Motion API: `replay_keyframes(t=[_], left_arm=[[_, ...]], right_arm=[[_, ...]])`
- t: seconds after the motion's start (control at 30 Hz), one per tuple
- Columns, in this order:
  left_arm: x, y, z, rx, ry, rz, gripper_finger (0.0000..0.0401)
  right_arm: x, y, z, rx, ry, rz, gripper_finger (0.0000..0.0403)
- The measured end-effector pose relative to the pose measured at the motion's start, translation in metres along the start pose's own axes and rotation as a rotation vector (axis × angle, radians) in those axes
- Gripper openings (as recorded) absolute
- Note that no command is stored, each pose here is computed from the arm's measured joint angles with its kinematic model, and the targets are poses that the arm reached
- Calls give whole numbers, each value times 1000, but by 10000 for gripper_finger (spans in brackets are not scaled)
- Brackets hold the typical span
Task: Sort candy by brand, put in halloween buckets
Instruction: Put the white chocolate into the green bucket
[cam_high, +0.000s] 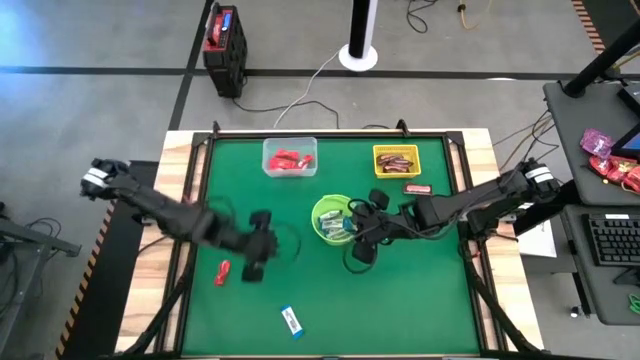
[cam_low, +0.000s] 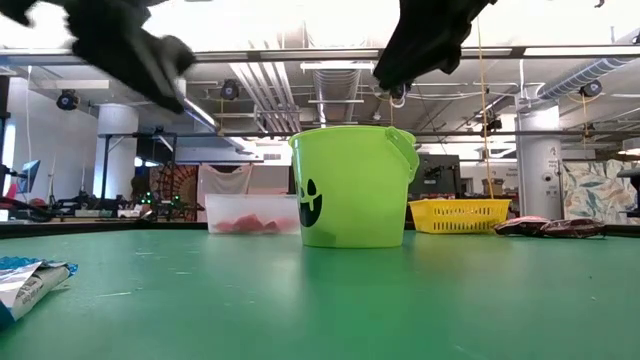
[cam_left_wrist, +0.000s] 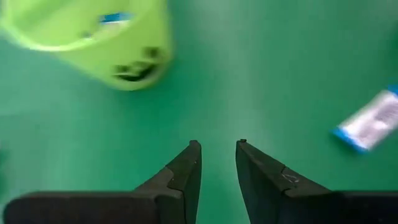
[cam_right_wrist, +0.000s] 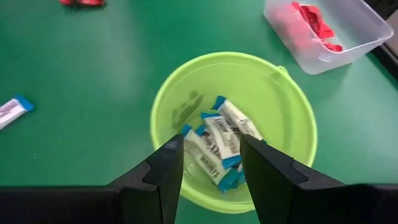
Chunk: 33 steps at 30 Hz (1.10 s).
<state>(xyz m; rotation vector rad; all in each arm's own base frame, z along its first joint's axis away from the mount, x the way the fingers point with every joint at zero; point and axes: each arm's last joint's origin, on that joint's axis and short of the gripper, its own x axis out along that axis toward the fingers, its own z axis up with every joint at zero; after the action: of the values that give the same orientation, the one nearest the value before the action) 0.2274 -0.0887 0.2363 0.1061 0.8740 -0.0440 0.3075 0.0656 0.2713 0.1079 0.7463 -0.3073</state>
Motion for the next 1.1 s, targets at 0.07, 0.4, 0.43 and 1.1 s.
replay_keyframes(t=[0.07, 0.4, 0.43, 1.1], left_arm=[[1, -27, -7, 35, -25, -31, 84], [29, -77, -14, 66, -22, -72, 88], [35, -80, -14, 95, -9, -75, 92], [105, -136, 8, 256, 137, -298, 234]], right_arm=[[-1, 2, -1, 6, 0, 6, 151], [-17, 3, 2, 45, -39, 38, 150], [-17, 3, 2, 46, -42, 39, 150], [-24, 21, -6, 6, -35, 86, 151]])
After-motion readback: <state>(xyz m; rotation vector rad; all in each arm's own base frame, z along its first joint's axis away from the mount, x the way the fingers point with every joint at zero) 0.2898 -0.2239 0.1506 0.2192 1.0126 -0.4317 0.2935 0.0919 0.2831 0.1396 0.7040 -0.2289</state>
